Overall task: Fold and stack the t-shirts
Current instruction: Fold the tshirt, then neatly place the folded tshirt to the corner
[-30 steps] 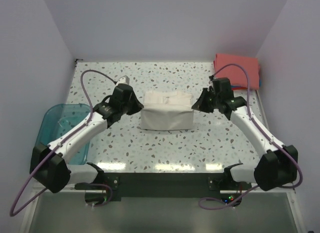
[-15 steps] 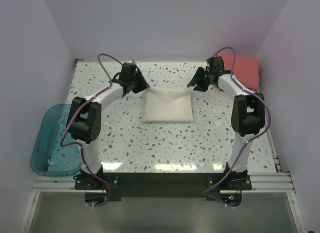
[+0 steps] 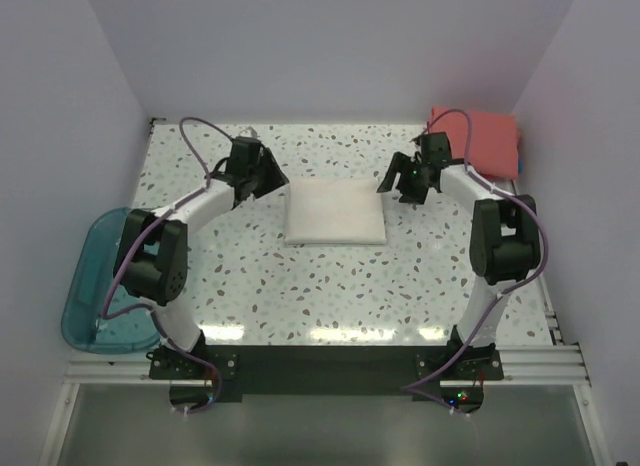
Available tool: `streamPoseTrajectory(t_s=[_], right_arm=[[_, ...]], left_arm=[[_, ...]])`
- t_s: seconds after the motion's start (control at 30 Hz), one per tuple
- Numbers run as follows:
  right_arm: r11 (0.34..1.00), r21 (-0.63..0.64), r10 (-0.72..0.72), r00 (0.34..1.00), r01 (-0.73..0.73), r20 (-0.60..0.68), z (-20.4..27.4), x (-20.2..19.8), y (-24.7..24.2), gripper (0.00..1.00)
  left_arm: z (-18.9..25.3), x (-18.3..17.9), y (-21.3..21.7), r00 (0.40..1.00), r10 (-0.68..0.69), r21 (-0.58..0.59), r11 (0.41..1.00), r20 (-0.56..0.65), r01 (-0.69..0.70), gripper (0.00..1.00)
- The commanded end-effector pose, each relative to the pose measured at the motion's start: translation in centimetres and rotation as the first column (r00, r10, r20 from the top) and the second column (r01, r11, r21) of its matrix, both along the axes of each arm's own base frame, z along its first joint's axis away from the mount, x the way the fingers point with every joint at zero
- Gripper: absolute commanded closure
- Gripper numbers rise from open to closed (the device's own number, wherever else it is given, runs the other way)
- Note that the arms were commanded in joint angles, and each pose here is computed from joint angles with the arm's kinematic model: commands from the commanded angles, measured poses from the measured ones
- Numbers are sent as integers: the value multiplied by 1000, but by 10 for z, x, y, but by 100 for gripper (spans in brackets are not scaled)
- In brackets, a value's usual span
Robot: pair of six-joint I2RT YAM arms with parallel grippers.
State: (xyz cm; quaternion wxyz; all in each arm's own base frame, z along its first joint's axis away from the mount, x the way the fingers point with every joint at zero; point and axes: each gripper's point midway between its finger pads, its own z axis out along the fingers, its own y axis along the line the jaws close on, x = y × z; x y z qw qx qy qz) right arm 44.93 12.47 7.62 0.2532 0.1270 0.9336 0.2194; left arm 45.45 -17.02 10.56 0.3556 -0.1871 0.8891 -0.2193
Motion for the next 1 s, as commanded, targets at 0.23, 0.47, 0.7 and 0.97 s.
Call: streamPoseTrajectory(t_s=[0.23, 0.47, 0.7, 0.97], right_arm=[[994, -80, 80, 995, -76, 50, -28, 0, 18, 28], [990, -120, 81, 997, -78, 19, -54, -9, 39, 39], [983, -174, 60, 997, -52, 40, -48, -6, 41, 88], [902, -430, 87, 993, -43, 83, -10, 15, -2, 100]], left_arm=[[-30, -44, -43, 996, -74, 143, 987, -40, 79, 79], [-69, -55, -44, 990, -76, 163, 982, -123, 95, 82], [-44, -39, -45, 994, -76, 177, 980, -74, 88, 80], [55, -16, -33, 995, -84, 208, 975, 48, 72, 73]])
